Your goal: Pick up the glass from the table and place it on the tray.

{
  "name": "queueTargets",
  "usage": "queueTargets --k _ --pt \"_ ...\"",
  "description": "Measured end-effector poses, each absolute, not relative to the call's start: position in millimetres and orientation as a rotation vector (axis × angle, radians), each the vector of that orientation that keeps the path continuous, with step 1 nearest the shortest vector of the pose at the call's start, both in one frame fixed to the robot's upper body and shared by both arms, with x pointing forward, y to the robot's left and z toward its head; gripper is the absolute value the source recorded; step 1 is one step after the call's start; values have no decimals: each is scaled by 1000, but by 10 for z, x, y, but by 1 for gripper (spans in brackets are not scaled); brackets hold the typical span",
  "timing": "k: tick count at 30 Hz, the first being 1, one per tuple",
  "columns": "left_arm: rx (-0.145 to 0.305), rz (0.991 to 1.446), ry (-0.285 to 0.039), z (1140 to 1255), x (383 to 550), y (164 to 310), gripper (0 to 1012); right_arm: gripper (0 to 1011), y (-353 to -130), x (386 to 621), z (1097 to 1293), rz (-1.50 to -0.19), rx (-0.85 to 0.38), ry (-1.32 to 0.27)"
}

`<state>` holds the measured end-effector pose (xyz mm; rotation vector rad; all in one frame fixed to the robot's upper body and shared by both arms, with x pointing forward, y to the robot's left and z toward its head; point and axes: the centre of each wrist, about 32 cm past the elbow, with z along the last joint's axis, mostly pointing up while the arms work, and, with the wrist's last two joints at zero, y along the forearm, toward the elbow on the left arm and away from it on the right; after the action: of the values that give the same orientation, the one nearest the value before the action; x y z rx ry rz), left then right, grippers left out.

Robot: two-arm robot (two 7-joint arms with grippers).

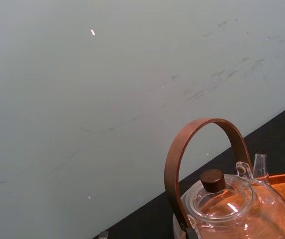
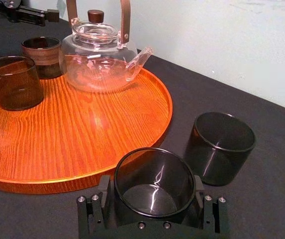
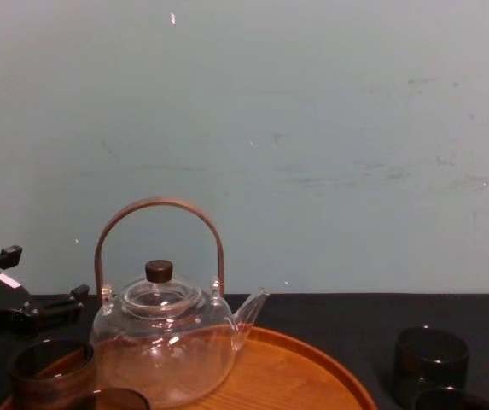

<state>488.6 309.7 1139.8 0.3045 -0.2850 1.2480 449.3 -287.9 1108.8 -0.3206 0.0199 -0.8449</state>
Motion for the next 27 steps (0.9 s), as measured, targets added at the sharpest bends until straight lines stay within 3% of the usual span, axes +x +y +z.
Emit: queueTargets --k 11,17,27 --pt "304 1248 -285 11398 4886 3097 1001 1000 -2881 4491 11092 -846 -318 18" --pt "305 1248 -285 11398 4886 3097 1001 908 -2882 4490 11093 -846 -318 17" --pt "305 1248 -285 11398 4886 3097 1001 908 -2882 4490 11095 -846 -317 16"
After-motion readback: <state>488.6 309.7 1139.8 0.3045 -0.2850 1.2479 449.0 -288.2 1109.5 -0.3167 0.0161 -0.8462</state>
